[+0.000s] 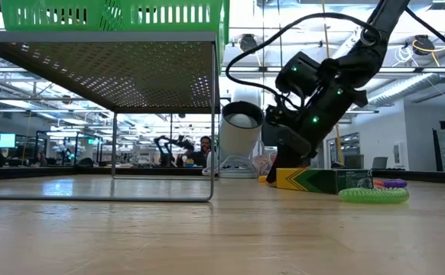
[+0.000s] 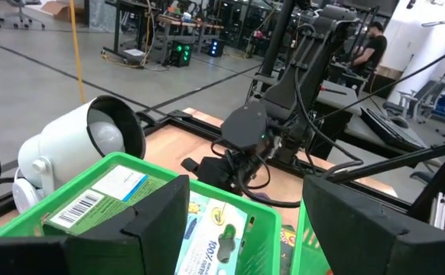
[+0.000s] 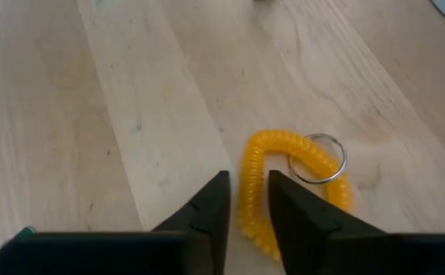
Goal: Pick & Place Office Desk Supplies
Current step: Put the yellow spring keychain into the bottom right basket on the shelf
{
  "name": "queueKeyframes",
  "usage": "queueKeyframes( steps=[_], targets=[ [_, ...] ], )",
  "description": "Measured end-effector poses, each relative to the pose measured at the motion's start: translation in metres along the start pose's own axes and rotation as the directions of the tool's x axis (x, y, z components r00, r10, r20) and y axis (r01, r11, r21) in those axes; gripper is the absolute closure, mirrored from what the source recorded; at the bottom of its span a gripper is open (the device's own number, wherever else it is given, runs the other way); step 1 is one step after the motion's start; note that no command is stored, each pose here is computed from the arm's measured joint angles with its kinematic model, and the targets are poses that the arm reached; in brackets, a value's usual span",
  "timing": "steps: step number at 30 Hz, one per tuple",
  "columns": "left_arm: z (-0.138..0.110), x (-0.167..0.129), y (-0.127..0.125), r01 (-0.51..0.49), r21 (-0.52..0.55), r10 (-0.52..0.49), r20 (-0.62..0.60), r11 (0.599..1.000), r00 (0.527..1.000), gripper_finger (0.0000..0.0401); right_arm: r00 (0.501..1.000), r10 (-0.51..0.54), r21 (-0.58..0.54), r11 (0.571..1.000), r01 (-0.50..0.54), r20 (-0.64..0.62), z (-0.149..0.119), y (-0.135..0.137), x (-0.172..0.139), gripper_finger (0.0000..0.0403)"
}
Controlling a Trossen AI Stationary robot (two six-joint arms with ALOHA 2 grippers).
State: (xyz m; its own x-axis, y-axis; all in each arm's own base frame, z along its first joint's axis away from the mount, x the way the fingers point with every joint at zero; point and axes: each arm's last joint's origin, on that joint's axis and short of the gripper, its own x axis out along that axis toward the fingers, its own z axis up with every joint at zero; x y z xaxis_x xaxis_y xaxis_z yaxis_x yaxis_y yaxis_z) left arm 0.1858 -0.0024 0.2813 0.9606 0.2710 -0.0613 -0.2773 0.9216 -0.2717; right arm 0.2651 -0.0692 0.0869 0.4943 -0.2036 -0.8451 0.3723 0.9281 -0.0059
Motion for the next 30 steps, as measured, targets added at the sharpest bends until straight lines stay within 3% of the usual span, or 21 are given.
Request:
queueKeyframes(
  steps=[7, 13, 18, 22, 30],
  targets=[
    [0.001, 0.0, 0.0, 0.002, -0.003, -0.002, 0.006, 1.0, 1.0, 0.0141, 1.0, 0.0, -0.016, 1.0, 0.0, -0.003, -0.001, 0.0, 0.0, 0.0387],
    [0.0, 0.0, 0.0, 0.002, -0.033, -0.002, 0.005, 0.999, 1.0, 0.0136, 0.995, 0.053, -0.043, 0.998, -0.049, 0.084, 0.009, 0.003, -0.007, 0.0383],
    [-0.002, 0.005, -0.002, 0.01, -0.055, -0.01, 0.006, 0.998, 1.0, 0.0138, 0.971, 0.109, -0.111, 0.99, -0.087, 0.21, 0.022, 0.012, -0.039, 0.0391],
    [-0.002, 0.01, -0.005, 0.039, -0.078, -0.037, 0.025, 0.996, 0.999, 0.0143, 0.903, 0.155, -0.172, 0.981, -0.092, 0.402, 0.041, 0.021, -0.082, 0.0392],
    [-0.007, 0.026, -0.011, 0.111, -0.05, -0.109, 0.043, 0.993, 0.993, 0.0141, 0.727, 0.289, -0.295, 0.947, -0.125, 0.622, 0.051, 0.045, -0.143, 0.0391]
  ],
)
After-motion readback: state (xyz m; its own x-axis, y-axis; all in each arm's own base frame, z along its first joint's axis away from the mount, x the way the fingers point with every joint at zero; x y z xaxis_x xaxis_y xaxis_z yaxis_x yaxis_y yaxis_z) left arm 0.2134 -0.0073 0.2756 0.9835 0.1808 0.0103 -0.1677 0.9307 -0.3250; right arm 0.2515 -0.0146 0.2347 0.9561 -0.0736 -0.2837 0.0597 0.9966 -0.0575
